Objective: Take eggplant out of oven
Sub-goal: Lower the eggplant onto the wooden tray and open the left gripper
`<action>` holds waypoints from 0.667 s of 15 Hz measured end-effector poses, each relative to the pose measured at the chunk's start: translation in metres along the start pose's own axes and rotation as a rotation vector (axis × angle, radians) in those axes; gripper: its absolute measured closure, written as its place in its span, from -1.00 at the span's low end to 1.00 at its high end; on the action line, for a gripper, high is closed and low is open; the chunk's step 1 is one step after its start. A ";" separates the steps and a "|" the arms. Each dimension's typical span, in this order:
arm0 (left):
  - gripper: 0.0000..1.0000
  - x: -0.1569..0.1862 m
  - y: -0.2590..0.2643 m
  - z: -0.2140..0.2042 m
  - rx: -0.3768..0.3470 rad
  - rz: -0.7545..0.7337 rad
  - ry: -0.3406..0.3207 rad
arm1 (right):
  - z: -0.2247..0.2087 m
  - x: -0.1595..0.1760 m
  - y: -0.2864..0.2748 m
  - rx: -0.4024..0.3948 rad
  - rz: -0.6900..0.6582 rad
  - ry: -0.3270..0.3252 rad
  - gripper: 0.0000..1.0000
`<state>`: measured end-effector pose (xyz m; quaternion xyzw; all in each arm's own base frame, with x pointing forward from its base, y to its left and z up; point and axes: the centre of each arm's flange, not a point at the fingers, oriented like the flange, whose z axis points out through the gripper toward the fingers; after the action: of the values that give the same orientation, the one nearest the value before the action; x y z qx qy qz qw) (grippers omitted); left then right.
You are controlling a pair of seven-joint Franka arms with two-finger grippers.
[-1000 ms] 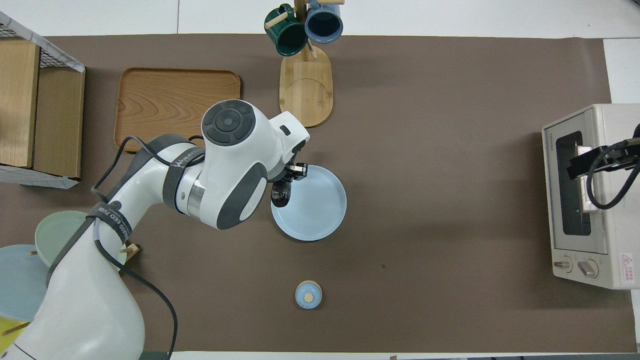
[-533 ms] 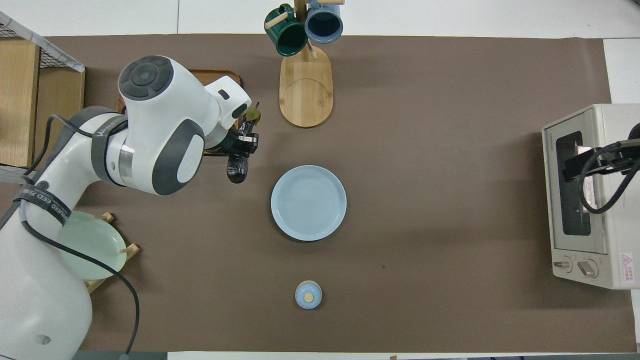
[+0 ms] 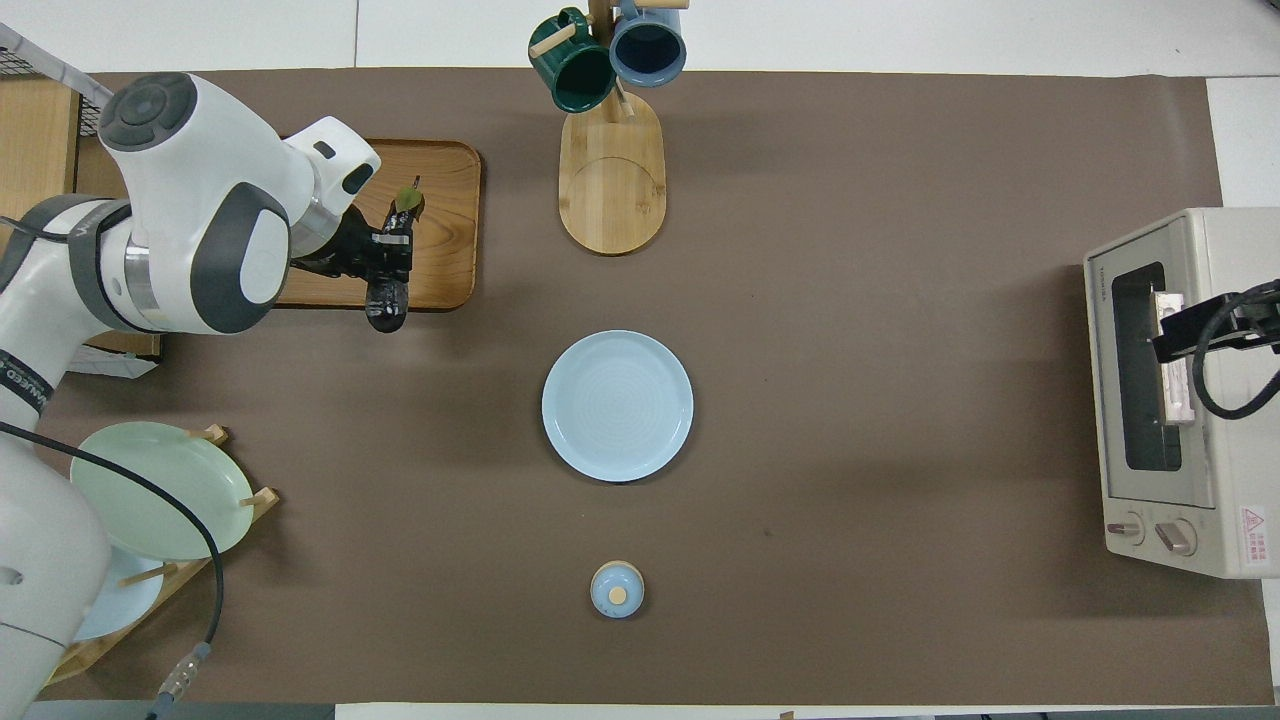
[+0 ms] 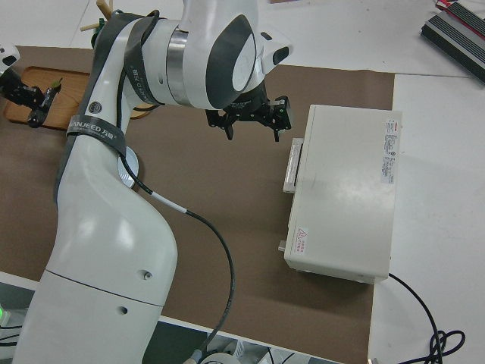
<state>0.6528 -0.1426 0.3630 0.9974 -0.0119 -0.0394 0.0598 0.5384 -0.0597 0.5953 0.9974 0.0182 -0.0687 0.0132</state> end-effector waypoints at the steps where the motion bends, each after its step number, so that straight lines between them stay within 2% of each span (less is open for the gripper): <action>1: 0.33 0.008 -0.015 0.005 -0.003 -0.004 0.000 | -0.002 -0.001 0.001 0.000 0.021 0.003 -1.00; 5: 0.33 0.036 -0.048 0.024 -0.015 -0.026 0.053 | -0.009 0.000 -0.005 -0.005 0.031 0.042 -1.00; 7: 0.33 0.040 -0.052 0.031 -0.016 -0.025 0.059 | -0.011 0.002 -0.004 -0.007 0.032 0.065 -1.00; 10: 0.33 0.040 -0.050 0.032 -0.016 0.002 0.059 | -0.011 0.002 -0.003 -0.007 0.034 0.066 -1.00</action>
<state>0.6907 -0.0974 0.3224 0.9976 -0.0107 -0.0102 0.0683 0.5416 -0.0566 0.6058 0.9992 0.0016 -0.0357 0.0172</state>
